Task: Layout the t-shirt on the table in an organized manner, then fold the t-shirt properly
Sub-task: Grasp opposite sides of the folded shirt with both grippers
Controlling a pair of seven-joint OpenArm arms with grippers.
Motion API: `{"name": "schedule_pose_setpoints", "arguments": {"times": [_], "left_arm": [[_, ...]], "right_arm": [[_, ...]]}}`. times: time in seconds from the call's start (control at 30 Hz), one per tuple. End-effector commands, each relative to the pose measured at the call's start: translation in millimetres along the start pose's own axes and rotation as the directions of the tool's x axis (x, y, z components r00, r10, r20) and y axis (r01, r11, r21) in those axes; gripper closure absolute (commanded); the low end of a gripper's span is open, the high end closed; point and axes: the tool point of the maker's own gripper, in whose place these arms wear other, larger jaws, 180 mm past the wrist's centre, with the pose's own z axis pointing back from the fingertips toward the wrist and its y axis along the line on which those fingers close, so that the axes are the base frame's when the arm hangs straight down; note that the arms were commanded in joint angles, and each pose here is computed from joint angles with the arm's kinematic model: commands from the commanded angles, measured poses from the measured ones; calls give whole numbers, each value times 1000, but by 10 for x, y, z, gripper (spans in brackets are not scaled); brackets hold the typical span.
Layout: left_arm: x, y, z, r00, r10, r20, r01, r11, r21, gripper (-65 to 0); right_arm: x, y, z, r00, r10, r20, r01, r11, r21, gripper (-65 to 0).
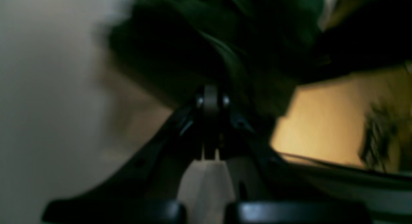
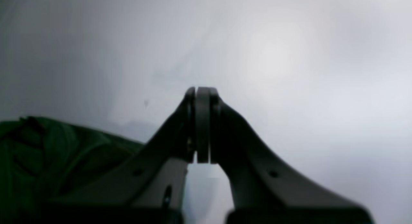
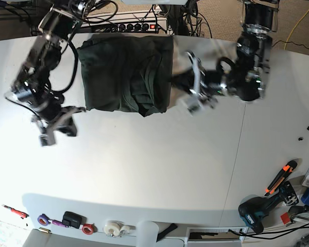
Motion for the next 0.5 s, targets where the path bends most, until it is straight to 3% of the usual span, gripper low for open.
{"name": "schedule_pose_setpoints", "arguments": {"times": [0.0, 0.17, 0.3, 0.37, 0.47], "left_arm": [[118, -114, -13, 999, -36, 24, 37, 998, -45, 0], [-13, -608, -255, 993, -101, -60, 85, 970, -226, 0], [-126, -888, -400, 983, -152, -107, 111, 942, -316, 0], [-253, -909, -469, 971, -176, -160, 118, 941, -317, 0], [-321, -753, -623, 969, -182, -168, 140, 962, -235, 0]], "right_arm": [[171, 5, -38, 999, 24, 44, -26, 999, 29, 0], [-137, 165, -385, 994, 48, -102, -34, 990, 134, 0], [-337, 232, -451, 976, 105, -192, -72, 982, 173, 0], [-420, 236, -432, 964, 126, -235, -83, 980, 183, 0], [-541, 210, -385, 949, 127, -290, -74, 980, 184, 0]]}}
